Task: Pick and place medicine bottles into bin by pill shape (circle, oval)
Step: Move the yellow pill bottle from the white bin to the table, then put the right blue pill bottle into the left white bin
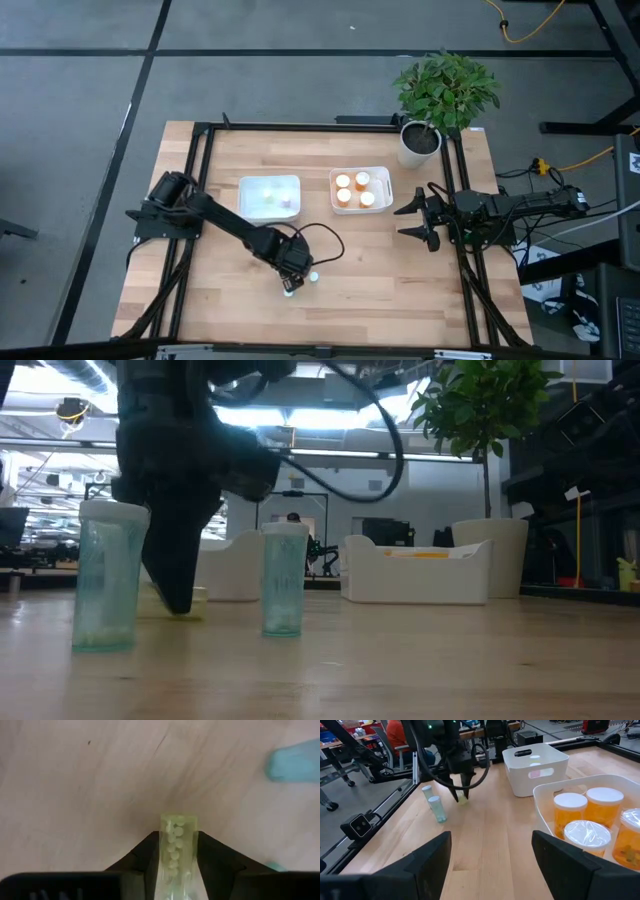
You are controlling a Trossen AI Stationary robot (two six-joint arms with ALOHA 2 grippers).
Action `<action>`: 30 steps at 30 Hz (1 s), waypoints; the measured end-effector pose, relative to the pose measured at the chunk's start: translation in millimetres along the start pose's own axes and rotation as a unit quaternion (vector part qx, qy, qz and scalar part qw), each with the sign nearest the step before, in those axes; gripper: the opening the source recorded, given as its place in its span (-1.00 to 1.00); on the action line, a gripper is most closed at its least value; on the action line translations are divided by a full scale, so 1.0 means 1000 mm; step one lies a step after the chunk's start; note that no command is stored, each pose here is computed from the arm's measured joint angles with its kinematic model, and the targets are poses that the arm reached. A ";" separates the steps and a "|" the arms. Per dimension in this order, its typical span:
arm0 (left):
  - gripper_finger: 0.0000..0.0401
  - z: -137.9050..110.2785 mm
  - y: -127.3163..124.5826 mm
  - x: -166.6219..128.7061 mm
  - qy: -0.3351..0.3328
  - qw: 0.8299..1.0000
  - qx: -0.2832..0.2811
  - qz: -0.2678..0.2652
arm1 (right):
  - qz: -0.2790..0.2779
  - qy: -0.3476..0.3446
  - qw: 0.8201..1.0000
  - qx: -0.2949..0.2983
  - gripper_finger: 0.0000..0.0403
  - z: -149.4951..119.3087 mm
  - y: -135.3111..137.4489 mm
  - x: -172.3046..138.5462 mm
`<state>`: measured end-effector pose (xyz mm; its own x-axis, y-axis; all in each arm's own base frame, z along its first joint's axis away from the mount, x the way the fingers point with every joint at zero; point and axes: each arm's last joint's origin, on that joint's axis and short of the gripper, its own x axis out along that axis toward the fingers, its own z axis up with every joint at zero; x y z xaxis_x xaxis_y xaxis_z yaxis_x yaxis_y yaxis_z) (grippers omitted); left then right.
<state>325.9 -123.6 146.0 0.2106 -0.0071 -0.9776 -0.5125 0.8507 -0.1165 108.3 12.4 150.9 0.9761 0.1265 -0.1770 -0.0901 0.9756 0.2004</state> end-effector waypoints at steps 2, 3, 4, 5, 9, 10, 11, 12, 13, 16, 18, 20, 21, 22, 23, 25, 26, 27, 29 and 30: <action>-0.33 0.000 0.001 0.002 0.002 1.000 -0.002 0.005 | 0.000 0.000 1.000 0.000 0.39 0.000 0.000 0.000; -0.28 0.000 0.002 0.000 -0.002 1.000 -0.003 0.008 | 0.000 0.000 1.000 0.000 0.39 0.000 0.000 0.000; -0.22 -0.001 0.003 -0.001 -0.002 1.000 -0.005 0.014 | 0.000 0.000 1.000 0.000 0.39 0.000 0.000 0.000; -0.17 -0.001 0.004 -0.002 -0.001 1.000 -0.010 0.019 | 0.000 0.000 1.000 0.000 0.39 0.000 0.000 0.000; -0.01 0.002 0.003 -0.013 -0.026 0.999 -0.014 0.024 | 0.000 0.000 1.000 0.000 0.39 0.000 0.000 0.000; 0.01 0.002 0.003 -0.017 -0.033 0.999 -0.014 0.023 | 0.000 0.000 1.000 0.000 0.39 0.000 0.000 0.000; 0.02 0.003 0.003 -0.021 -0.038 0.999 -0.013 0.027 | 0.000 -0.001 1.000 0.000 0.39 0.000 0.000 0.000; 0.03 0.003 0.004 -0.025 -0.042 0.999 -0.013 0.031 | 0.000 -0.001 1.000 0.000 0.39 0.000 0.000 0.000; 0.03 0.003 0.004 -0.030 -0.048 0.998 -0.013 0.031 | 0.000 -0.001 1.000 0.000 0.39 0.000 0.000 0.000; 0.02 0.004 0.003 -0.045 -0.070 0.997 -0.014 0.031 | 0.000 -0.001 1.000 0.000 0.39 0.000 0.000 0.000; 0.02 0.005 0.001 -0.054 -0.084 0.996 -0.020 0.023 | 0.000 -0.001 1.000 0.000 0.39 0.000 0.000 0.000; 0.02 0.004 -0.003 -0.063 -0.091 0.996 -0.022 0.008 | 0.000 0.000 1.000 0.000 0.39 0.000 0.000 0.000; 0.02 0.004 -0.006 -0.067 -0.093 0.995 -0.022 -0.002 | 0.000 -0.001 1.000 0.000 0.39 0.000 0.000 0.000; 0.02 0.004 -0.009 -0.070 -0.096 0.995 -0.021 -0.013 | 0.000 -0.001 1.000 0.000 0.39 0.000 0.000 0.000; 0.02 0.005 -0.014 -0.072 -0.099 0.995 -0.019 -0.022 | 0.000 0.000 1.000 0.000 0.39 0.000 0.000 0.000; 0.02 0.007 -0.022 -0.077 -0.109 0.993 -0.015 -0.037 | 0.000 0.000 1.000 0.000 0.39 0.000 0.000 0.000; 0.02 0.009 -0.026 -0.079 -0.113 0.993 -0.010 -0.042 | 0.000 0.000 1.000 0.000 0.39 0.000 0.000 0.000; 0.02 0.011 -0.030 -0.081 -0.116 0.992 -0.004 -0.045 | 0.000 0.000 1.000 0.000 0.39 0.000 0.000 0.000; 0.02 0.016 -0.035 -0.084 -0.119 0.992 0.010 -0.045 | 0.000 0.000 1.000 0.000 0.39 0.000 0.000 0.000; 0.02 0.018 -0.038 -0.085 -0.120 0.992 0.021 -0.044 | 0.000 0.000 1.000 0.000 0.39 0.000 0.000 0.000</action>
<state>342.2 -146.0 236.5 0.4479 0.0380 -0.8933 -0.4495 0.8732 -0.1883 108.3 12.4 150.8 0.9760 0.1263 -0.1772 -0.0899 0.9756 0.2003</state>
